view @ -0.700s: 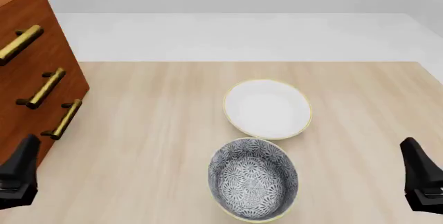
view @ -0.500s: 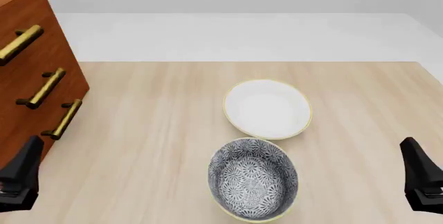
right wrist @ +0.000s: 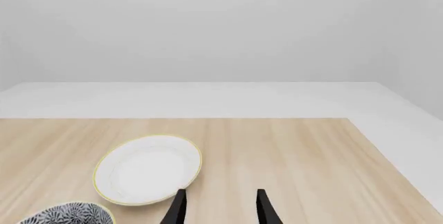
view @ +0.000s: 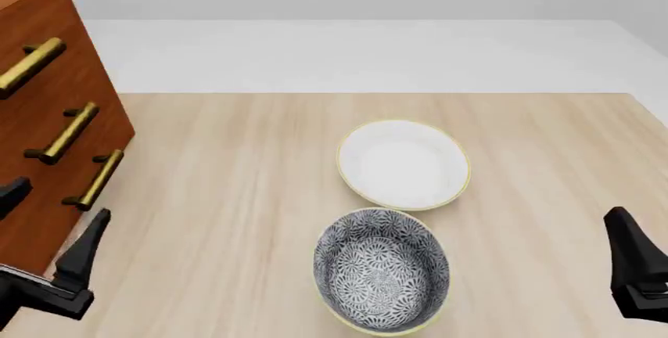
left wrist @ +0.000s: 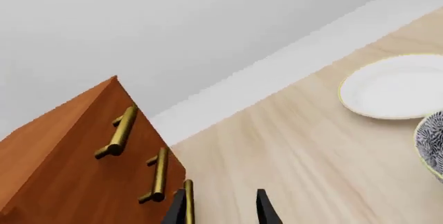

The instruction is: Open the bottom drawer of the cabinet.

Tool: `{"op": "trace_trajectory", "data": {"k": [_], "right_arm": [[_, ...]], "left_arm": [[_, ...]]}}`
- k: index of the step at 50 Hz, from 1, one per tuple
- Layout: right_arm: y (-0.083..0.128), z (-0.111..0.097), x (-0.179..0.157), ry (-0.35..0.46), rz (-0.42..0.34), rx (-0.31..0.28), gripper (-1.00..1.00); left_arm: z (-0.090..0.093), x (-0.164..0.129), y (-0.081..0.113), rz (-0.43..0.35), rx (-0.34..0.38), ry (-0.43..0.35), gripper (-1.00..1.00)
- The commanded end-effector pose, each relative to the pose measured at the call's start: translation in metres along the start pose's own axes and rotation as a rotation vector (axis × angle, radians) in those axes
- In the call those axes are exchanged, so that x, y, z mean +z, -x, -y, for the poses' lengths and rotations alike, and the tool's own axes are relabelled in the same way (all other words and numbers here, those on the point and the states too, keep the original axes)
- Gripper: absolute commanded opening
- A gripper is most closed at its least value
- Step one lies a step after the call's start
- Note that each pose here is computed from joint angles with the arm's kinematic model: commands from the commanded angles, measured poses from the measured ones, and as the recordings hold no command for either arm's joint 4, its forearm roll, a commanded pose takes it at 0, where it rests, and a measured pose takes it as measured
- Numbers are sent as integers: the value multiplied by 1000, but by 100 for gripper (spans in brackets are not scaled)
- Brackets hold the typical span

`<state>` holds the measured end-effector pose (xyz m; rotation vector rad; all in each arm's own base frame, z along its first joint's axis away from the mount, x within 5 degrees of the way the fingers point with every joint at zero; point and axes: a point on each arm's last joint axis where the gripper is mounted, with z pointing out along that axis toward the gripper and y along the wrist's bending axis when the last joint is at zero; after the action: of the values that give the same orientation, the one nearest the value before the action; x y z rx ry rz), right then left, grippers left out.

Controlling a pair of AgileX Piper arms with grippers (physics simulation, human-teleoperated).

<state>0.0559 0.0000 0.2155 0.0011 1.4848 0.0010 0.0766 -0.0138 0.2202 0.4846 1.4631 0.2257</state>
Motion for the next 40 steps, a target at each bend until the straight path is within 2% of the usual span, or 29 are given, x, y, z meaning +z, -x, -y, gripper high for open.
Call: {"op": "trace_trajectory", "data": {"k": [1, 3, 8, 11, 14, 40], "right_arm": [[0, 0, 0, 0, 0, 0, 100], [0, 0, 0, 0, 0, 0, 100], [1, 0, 0, 0, 0, 0, 100], [0, 0, 0, 0, 0, 0, 100], [0, 0, 0, 0, -1, 0, 100], [0, 0, 0, 0, -1, 0, 100]], "left_arm": [[11, 36, -14, -57, 257, -80, 100], [12, 43, -17, -70, 267, -77, 100], [23, 73, -40, -109, 386, -107, 100], [24, 80, -49, -125, 397, -96, 100], [27, 87, -61, -144, 441, -92, 100], [22, 88, -82, -259, 588, -107, 100]]}}
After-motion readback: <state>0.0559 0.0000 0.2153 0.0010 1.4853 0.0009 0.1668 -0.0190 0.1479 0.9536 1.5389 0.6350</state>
